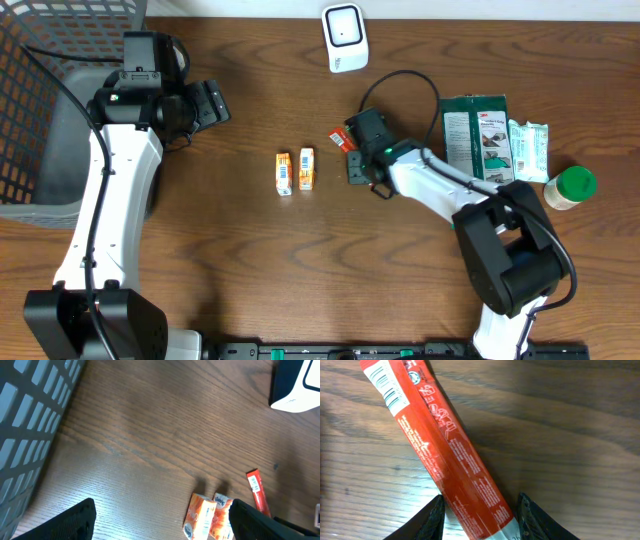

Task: Scan the item barcode
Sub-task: 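Lift the red packet upright with the right gripper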

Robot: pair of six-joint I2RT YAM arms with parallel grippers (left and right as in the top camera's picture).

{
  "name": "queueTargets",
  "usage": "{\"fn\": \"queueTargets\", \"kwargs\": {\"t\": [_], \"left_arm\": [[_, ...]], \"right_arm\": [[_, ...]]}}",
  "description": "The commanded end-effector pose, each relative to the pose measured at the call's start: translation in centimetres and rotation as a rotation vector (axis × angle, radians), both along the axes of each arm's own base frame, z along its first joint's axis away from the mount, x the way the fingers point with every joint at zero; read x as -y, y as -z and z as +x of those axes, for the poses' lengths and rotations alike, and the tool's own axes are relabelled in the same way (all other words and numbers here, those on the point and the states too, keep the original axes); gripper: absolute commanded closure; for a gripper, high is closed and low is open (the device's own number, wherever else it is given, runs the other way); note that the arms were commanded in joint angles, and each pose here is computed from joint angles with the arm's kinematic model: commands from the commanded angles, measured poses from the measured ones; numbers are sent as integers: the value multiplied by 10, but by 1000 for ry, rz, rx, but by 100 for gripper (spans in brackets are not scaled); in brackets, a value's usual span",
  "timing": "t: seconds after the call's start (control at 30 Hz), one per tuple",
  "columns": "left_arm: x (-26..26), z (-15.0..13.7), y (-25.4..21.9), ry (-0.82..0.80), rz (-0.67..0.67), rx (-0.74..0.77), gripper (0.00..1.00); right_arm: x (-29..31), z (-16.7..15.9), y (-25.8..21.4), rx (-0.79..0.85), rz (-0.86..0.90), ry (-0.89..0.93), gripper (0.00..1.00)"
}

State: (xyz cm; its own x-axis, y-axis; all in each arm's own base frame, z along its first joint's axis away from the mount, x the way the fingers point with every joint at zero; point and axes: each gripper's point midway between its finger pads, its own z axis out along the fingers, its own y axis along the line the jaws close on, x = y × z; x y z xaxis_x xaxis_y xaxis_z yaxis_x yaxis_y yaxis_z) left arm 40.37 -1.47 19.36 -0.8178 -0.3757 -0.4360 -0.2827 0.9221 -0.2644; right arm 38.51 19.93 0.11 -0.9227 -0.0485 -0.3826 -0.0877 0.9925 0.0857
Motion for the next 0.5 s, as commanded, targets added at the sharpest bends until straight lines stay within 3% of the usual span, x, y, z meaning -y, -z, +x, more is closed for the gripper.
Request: {"fn": "queueTargets", "kwargs": {"t": [0.0,0.17,0.3,0.47], "left_arm": [[-3,-1,-3,-1,16,8,14],[-3,-1,-3,-1,16,8,14],[-3,-1,-3,-1,15,8,14],[-3,-1,-3,-1,16,8,14]], "right_arm": [[5,-5,2,-42,27,-68,57],[21,-1,4,-57,20,-30,66],[28,1,3,-59,20,-14,99],[28,2,-8,-39,29,-13,99]]}}
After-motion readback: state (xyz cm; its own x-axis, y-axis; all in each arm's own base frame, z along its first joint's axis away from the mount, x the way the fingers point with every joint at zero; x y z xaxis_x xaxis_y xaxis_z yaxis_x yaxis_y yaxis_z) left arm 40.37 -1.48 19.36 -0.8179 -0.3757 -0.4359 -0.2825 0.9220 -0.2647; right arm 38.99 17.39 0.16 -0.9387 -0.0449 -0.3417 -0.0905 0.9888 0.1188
